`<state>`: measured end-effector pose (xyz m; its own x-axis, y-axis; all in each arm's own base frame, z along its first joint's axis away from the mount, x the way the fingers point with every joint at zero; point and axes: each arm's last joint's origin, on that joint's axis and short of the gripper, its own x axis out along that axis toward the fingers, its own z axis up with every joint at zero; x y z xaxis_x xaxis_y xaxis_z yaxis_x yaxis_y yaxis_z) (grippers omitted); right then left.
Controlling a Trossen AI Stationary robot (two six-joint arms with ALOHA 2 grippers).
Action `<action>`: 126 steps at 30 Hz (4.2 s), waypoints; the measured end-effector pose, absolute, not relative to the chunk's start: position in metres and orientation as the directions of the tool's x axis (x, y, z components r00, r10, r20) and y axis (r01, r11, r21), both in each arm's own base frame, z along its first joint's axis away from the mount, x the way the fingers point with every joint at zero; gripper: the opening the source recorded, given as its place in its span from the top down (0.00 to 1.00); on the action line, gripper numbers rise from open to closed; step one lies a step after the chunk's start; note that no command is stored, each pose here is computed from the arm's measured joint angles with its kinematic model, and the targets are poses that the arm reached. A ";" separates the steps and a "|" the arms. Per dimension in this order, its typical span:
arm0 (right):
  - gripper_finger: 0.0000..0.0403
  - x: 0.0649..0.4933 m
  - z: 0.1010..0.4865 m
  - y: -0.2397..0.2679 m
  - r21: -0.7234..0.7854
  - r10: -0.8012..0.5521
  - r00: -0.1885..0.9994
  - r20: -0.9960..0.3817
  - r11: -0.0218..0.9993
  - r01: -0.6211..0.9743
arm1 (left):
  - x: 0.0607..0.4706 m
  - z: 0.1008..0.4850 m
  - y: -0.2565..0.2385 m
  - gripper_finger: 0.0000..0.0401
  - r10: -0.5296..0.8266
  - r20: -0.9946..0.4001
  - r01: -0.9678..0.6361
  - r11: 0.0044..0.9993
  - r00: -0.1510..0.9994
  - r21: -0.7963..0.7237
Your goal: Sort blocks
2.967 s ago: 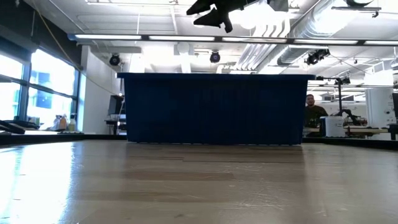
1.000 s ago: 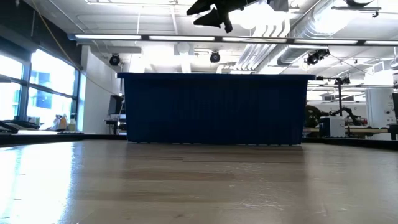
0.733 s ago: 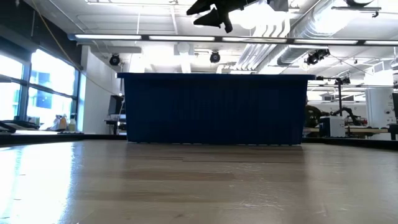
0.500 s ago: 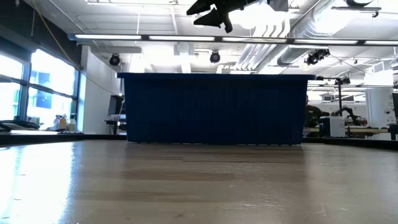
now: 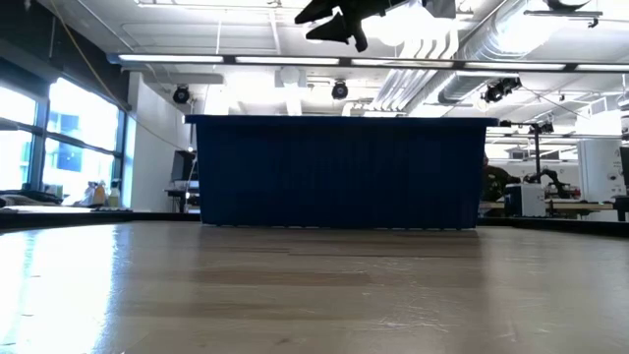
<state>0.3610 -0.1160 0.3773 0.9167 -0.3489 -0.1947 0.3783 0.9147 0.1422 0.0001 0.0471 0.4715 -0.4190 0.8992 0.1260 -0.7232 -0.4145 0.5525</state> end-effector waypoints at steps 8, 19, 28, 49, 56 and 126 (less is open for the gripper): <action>0.54 0.361 0.377 -0.116 0.142 -0.349 0.917 -0.194 0.915 0.378 | 0.009 0.443 0.082 1.00 0.868 0.029 -0.699 -0.418 -0.495 0.580; 0.54 0.361 0.377 -0.116 0.142 -0.349 0.917 -0.195 0.915 0.378 | -0.013 0.395 0.114 1.00 0.725 -0.092 -0.574 -0.454 -0.683 0.681; 0.54 0.361 0.377 -0.116 0.142 -0.349 0.917 -0.195 0.915 0.378 | -0.031 0.375 0.127 1.00 0.610 -0.153 -0.501 -0.454 -0.778 0.737; 0.54 0.361 0.377 -0.116 0.135 -0.349 0.916 -0.196 0.916 0.378 | -0.078 0.368 0.124 1.00 0.659 -0.262 -0.680 -0.523 -0.705 0.514; 0.54 0.361 0.377 -0.116 0.135 -0.349 0.916 -0.197 0.916 0.378 | -0.094 0.361 0.155 1.00 0.696 -0.281 -0.715 -0.472 -0.661 0.515; 0.54 0.363 0.377 -0.108 0.412 -0.329 0.924 -0.194 0.827 0.381 | -0.190 0.163 0.403 1.00 0.523 -0.521 -0.190 0.558 -0.675 0.808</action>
